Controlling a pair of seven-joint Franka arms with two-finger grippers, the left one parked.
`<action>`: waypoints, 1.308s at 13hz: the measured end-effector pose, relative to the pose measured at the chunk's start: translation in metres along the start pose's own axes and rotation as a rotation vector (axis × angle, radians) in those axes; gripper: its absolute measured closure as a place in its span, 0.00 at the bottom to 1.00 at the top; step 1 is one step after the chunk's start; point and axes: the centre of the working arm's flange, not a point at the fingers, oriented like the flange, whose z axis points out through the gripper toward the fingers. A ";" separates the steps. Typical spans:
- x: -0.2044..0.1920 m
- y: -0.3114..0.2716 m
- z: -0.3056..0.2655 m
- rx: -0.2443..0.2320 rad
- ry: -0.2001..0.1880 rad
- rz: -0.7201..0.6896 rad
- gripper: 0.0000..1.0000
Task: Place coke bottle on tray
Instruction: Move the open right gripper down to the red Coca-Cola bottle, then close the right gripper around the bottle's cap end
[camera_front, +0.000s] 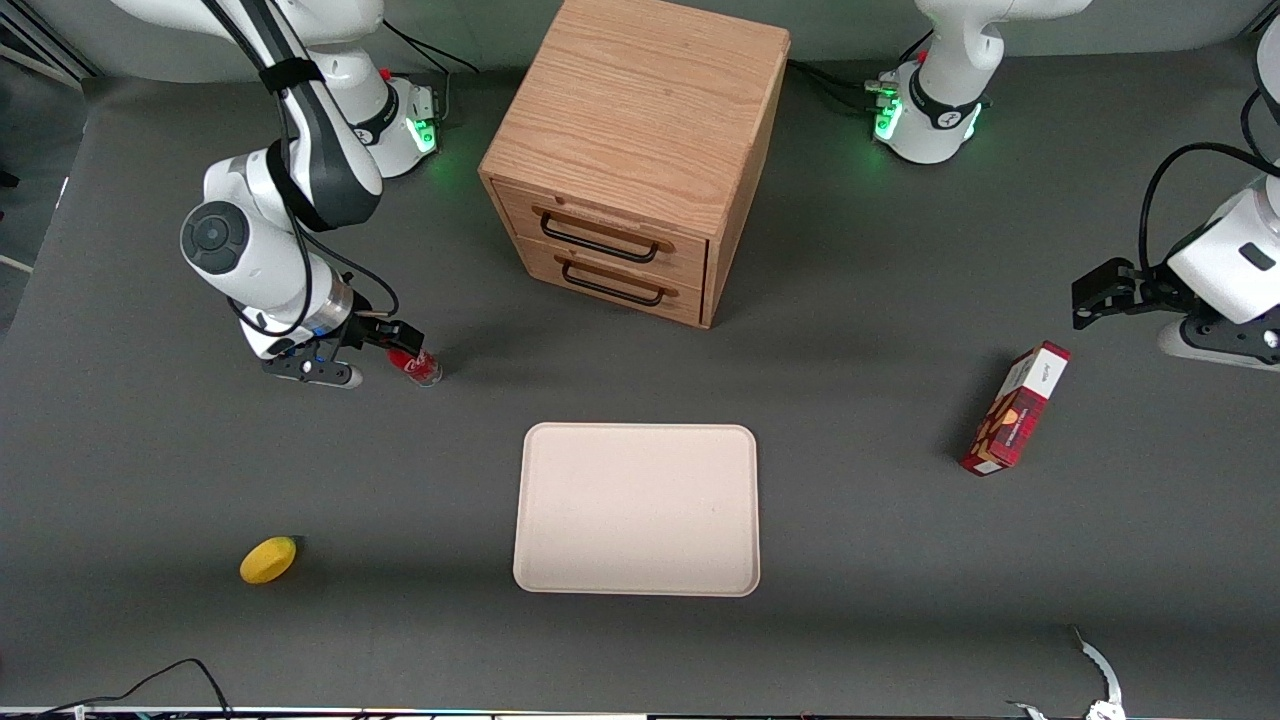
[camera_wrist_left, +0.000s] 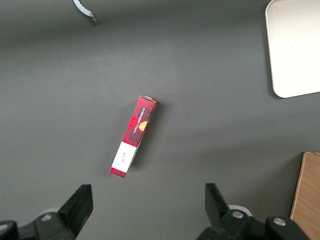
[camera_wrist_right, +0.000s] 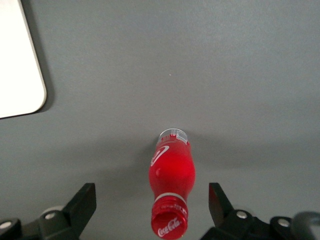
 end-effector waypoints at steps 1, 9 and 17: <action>-0.004 -0.001 0.005 -0.002 -0.002 -0.004 0.00; -0.017 -0.009 0.006 -0.005 0.003 -0.027 0.67; 0.011 -0.031 -0.170 -0.003 0.028 -0.114 0.67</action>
